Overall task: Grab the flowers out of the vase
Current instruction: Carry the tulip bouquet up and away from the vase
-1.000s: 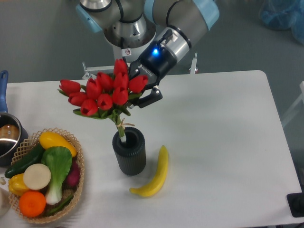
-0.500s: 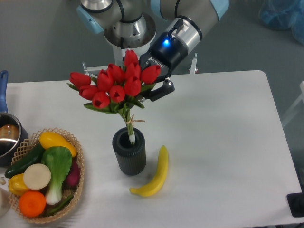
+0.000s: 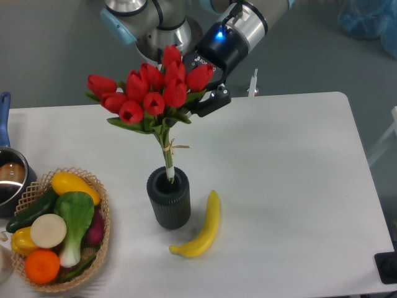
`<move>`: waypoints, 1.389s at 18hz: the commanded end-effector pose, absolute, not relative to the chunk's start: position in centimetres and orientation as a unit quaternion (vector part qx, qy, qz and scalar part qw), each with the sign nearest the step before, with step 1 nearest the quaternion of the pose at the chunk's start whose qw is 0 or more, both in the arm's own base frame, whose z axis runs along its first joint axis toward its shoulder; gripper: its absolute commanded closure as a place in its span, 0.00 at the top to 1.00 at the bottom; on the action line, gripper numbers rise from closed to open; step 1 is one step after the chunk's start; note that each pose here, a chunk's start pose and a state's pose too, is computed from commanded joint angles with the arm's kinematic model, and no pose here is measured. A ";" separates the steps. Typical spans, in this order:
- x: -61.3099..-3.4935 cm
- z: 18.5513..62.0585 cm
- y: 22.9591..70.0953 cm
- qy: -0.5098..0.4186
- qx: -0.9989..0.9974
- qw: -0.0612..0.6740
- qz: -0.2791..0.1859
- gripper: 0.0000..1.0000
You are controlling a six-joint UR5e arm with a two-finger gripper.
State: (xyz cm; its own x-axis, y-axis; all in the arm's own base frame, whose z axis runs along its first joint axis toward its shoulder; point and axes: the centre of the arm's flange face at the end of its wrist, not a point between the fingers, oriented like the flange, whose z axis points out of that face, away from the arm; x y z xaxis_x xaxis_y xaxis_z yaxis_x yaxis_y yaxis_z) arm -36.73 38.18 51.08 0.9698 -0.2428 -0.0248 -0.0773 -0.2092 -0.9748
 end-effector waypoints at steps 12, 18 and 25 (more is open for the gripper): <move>-51.1 46.9 23.0 -0.061 -0.783 0.619 0.013 0.39; -54.2 44.8 21.3 -0.073 -0.784 0.616 0.018 0.39; -55.7 42.2 19.6 -0.081 -0.785 0.614 0.024 0.39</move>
State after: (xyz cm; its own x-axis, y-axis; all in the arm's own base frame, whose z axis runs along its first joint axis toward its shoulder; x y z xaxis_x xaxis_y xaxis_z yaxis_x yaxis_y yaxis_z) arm -55.69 19.58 42.20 0.9856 0.1567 0.0631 0.0990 -0.2336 -0.9673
